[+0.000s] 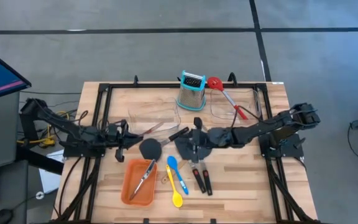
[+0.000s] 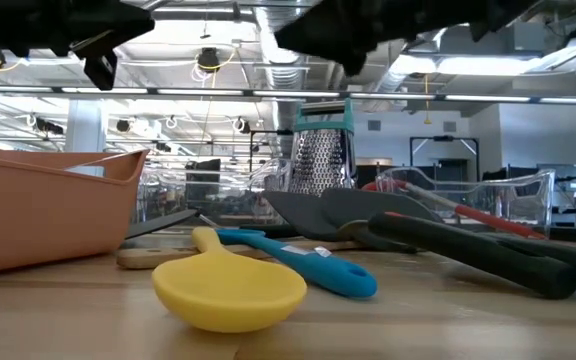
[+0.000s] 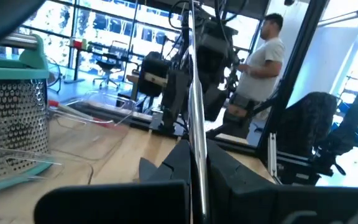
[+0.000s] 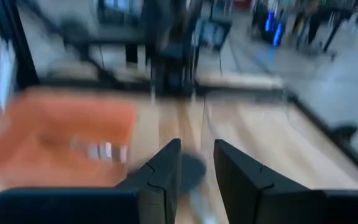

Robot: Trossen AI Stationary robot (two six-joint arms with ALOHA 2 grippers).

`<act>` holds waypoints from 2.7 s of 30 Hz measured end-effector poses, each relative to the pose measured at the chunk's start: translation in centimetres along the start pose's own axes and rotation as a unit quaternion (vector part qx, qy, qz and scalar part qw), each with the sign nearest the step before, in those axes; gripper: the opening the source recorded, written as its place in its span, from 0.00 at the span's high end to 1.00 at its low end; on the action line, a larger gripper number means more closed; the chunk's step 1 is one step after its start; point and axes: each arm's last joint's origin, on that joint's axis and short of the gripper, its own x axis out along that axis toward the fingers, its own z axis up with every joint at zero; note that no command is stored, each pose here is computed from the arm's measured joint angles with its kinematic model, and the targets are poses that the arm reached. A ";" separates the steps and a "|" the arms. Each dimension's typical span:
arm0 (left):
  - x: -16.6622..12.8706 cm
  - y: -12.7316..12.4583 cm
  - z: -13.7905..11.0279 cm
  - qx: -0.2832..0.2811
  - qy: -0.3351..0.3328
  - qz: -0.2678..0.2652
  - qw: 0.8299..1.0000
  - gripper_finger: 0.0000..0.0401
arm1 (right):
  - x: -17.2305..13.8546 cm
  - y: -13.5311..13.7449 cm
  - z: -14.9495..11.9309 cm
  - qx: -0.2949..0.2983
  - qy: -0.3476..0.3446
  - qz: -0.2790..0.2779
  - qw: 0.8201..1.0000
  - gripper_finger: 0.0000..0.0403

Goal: Pick & Place Kitchen Items
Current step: Put the silver table knife into the orange bin

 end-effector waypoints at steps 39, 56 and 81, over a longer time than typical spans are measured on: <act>7.6 -3.6 -1.8 0.086 -0.016 -0.021 0.996 1.00 | -0.2 -0.4 2.5 0.046 -0.132 0.053 0.989 0.64; 11.3 -3.0 -2.2 0.093 -0.007 -0.006 0.996 1.00 | -0.4 0.3 2.7 0.045 -0.140 0.083 0.986 0.72; 11.2 -3.1 -1.8 0.103 -0.012 -0.007 0.995 1.00 | -1.0 2.0 2.5 -0.005 -0.125 0.024 0.992 1.00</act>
